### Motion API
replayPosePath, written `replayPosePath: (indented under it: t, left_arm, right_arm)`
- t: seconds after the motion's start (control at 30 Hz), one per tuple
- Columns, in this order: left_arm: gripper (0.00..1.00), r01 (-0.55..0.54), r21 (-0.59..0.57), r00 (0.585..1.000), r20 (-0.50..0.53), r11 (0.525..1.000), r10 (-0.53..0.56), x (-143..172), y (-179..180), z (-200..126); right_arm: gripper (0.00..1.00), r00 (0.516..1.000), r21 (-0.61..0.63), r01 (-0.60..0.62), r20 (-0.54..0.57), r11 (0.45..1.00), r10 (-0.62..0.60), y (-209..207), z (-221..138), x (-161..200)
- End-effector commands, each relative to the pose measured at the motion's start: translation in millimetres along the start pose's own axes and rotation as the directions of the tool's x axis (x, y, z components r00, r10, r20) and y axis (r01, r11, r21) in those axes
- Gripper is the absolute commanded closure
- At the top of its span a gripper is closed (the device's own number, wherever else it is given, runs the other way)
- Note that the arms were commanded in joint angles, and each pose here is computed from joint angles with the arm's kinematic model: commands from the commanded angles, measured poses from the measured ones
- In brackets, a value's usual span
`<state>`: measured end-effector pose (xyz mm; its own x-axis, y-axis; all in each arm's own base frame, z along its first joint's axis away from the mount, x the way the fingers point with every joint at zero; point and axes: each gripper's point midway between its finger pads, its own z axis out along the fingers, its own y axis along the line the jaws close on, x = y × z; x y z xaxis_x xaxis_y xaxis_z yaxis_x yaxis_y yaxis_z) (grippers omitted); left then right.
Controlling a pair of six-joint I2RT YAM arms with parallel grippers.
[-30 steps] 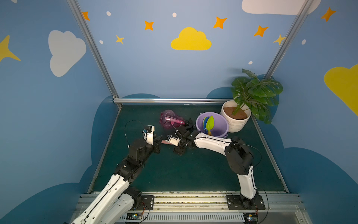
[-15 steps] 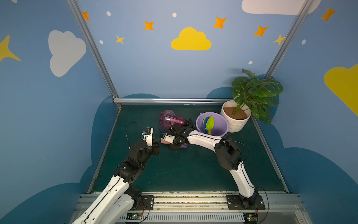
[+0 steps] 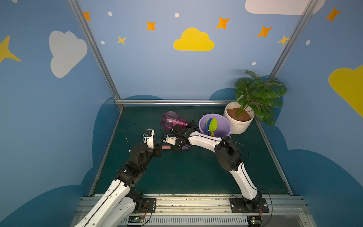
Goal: Organize the gardening tools
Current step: Pick up the gardening tool from the center of the board.
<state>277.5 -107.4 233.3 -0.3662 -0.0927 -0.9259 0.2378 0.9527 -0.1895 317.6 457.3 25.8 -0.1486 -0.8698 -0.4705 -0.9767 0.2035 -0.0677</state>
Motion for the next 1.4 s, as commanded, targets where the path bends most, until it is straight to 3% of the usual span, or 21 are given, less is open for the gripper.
replayPosePath:
  t: [0.0,0.1,0.3,0.73,1.03,1.37]
  left_arm:
    - [0.53,0.015,-0.006,1.000,0.008,1.000,-0.015,-2.3,1.8,-3.8]
    - [0.53,0.022,-0.002,1.000,0.010,1.000,-0.022,-3.8,1.1,-5.8]
    - [0.51,0.053,-0.004,0.999,0.009,0.999,-0.053,-6.1,1.2,-11.0]
    - [0.44,0.154,0.034,0.988,-0.002,0.988,-0.154,-13.3,-5.2,-25.3]
    - [0.35,0.211,0.194,0.977,-0.082,0.958,-0.198,-16.1,-37.5,-27.6]
    - [0.28,0.291,0.327,0.948,-0.222,0.899,-0.227,-10.2,-67.5,-19.2]
  right_arm:
    - [0.79,0.999,-0.032,0.009,-0.034,0.999,-0.010,7.1,4.7,8.1]
    - [0.86,0.999,-0.029,0.019,-0.041,0.999,-0.020,9.7,2.3,10.2]
    - [0.92,1.000,0.000,0.018,-0.022,1.000,-0.018,12.0,-21.5,9.5]
    - [0.94,0.991,0.051,-0.062,0.118,0.997,0.055,28.0,-99.6,9.1]
    - [0.94,0.979,0.107,-0.049,0.201,0.993,0.027,52.1,-141.7,3.9]
    - [0.97,0.951,0.187,-0.103,0.306,0.977,0.042,65.7,-162.4,16.6]
